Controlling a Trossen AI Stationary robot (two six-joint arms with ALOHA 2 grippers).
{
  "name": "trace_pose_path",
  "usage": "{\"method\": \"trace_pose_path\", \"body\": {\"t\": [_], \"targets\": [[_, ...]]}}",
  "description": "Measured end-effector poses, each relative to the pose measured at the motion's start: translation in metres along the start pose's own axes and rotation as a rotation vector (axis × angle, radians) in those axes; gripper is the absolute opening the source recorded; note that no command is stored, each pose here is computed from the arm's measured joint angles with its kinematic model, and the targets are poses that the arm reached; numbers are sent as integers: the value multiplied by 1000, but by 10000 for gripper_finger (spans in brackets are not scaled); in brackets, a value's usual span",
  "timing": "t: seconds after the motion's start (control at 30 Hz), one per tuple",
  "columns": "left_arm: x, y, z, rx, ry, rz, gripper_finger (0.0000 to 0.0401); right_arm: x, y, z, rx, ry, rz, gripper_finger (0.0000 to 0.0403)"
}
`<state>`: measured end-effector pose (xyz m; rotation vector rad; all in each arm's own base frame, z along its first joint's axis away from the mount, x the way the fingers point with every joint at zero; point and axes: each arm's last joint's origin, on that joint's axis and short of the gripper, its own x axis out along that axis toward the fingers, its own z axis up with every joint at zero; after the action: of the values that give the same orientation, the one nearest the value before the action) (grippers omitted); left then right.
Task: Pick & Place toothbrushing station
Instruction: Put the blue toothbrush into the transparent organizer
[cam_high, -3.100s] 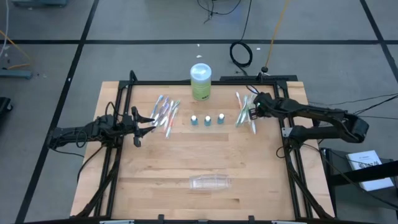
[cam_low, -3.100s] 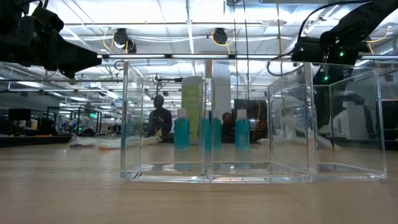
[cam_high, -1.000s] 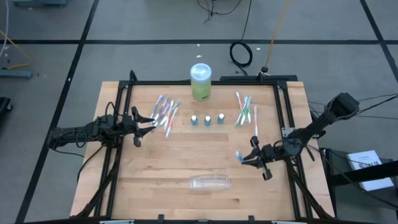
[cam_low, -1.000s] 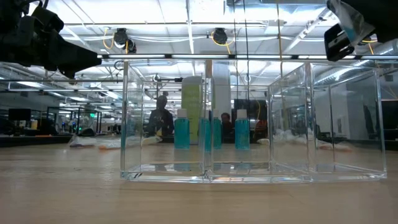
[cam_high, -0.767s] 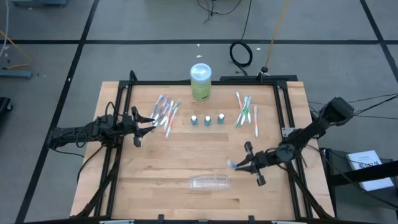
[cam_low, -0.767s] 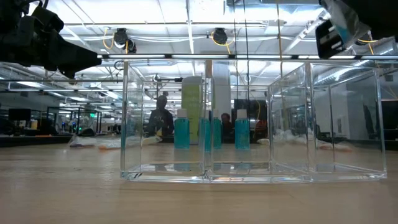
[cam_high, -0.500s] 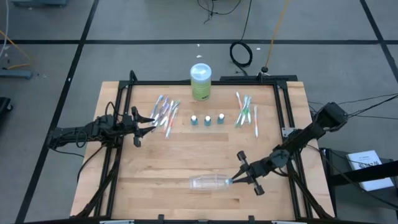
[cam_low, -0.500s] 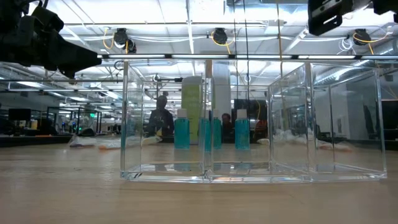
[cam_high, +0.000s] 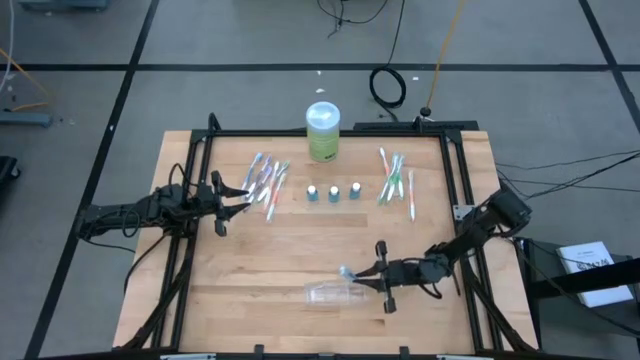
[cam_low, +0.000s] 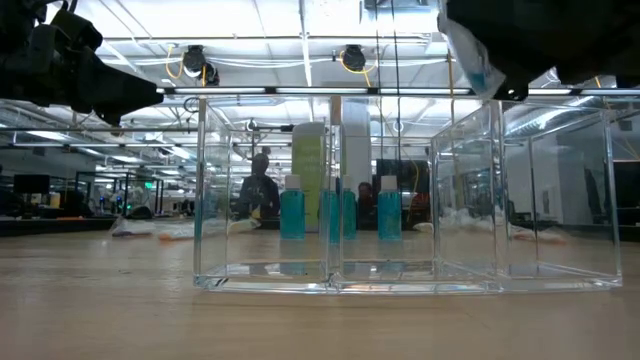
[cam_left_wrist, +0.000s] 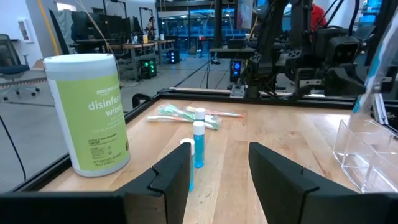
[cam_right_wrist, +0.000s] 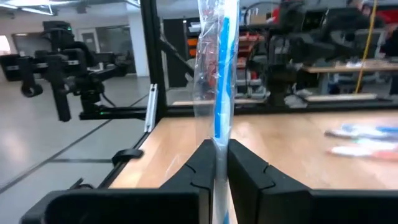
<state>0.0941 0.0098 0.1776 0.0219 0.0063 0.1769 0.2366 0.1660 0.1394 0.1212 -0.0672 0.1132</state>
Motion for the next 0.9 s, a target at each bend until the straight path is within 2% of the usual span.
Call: {"method": "trace_pose_path", "body": {"t": [0.1,0.27,0.43,0.9], "targets": [[0,0,0,0,0,0,166,0,8,-1,21,4,19,18],[0,0,0,0,-1,0,166,2,17,-1,11,27,-30,18],[0,0,0,0,0,0,166,6,20,-9,-13,113,-130,18],[0,0,0,0,-1,0,166,3,24,-14,-8,160,-141,18]]}}
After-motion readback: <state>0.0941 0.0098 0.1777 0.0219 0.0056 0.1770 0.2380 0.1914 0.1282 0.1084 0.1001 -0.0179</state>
